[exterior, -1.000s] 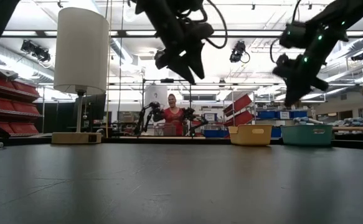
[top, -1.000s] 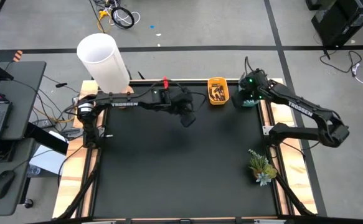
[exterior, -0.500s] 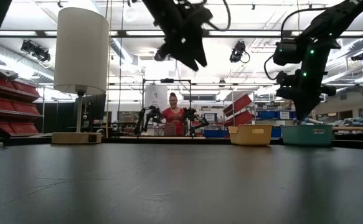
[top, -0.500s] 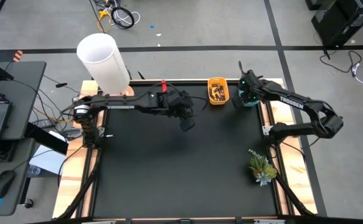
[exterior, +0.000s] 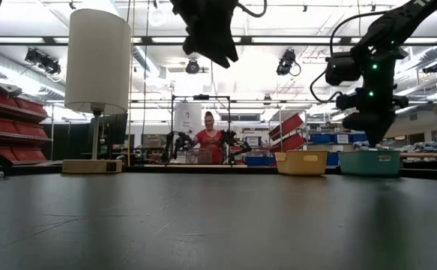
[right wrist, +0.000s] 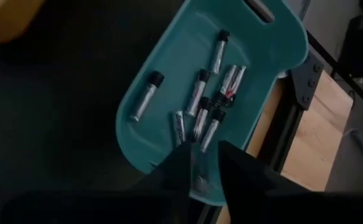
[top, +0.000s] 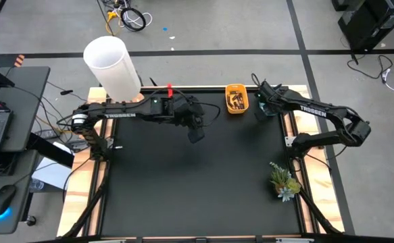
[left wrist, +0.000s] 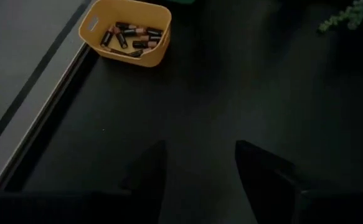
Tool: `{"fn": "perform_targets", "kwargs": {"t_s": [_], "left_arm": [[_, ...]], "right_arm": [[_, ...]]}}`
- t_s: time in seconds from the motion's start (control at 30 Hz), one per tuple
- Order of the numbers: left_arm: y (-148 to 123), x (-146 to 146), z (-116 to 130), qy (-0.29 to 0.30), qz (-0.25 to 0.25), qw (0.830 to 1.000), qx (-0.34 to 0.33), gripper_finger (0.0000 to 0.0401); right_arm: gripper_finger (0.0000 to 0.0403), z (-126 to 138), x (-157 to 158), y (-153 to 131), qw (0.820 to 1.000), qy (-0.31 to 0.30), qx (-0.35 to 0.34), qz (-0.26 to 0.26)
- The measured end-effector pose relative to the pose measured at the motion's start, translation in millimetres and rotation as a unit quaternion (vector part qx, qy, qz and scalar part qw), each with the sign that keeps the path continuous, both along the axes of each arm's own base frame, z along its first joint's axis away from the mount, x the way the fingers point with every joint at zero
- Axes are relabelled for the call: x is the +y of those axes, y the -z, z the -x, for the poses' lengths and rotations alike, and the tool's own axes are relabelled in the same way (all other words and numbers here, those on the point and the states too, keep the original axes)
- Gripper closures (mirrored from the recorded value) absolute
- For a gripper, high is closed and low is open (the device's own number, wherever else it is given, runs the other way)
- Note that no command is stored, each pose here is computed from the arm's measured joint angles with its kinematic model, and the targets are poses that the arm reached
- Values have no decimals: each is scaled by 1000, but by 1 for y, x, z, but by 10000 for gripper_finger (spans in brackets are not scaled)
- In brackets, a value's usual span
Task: Sort batteries
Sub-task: Put the top silver battery into the blue bin, then put the silver battery into the blue bin
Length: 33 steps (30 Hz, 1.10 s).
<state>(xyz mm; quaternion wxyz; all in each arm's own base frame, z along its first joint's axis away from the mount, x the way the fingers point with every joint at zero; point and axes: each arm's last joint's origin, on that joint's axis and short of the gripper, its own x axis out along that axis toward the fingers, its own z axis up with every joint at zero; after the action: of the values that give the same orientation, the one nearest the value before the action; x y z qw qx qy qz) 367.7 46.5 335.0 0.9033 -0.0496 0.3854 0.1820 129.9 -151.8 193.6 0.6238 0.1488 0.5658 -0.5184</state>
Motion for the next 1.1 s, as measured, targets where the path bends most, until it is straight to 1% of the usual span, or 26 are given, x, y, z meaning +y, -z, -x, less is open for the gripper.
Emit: {"fn": "perform_targets", "kwargs": {"t_s": [0.17,0.3,0.4,0.5,0.57,0.67,0.77,0.83,0.9,0.97,1.03,1.1], "left_arm": [[0,2,1,23,-8,1000,8,199],[0,9,2,21,-18,1000,14,199],[1,17,4,2,-14,1000,21,199],[3,22,5,-29,7,999,14,199],[5,23,4,-50,24,998,11,199],[6,23,5,-77,50,996,6,199],[6,23,6,-111,78,991,-7,199],[5,24,8,-144,85,986,-14,200],[0,16,11,-154,57,986,-17,200],[-7,1,14,-152,13,988,-18,200],[-10,-16,17,-141,-28,990,-10,200],[-9,-29,19,-130,-60,990,8,200]], "right_arm": [[262,-2,-4,-8,1000,1,-15,9],[230,-4,-7,-12,1000,-5,-28,9],[221,-6,-9,-17,999,-19,-28,14],[222,-10,-11,-24,998,-42,-40,11],[224,-15,-11,-32,996,-59,-63,8],[226,-25,-8,-48,989,-80,-124,7],[227,-34,1,-67,972,-102,-210,21],[228,-39,9,-79,953,-122,-274,40],[230,-42,18,-88,931,-144,-331,50],[233,-45,30,-95,913,-167,-370,47],[237,-49,44,-101,899,-200,-387,43],[241,-53,58,-103,890,-233,-391,29]]}}
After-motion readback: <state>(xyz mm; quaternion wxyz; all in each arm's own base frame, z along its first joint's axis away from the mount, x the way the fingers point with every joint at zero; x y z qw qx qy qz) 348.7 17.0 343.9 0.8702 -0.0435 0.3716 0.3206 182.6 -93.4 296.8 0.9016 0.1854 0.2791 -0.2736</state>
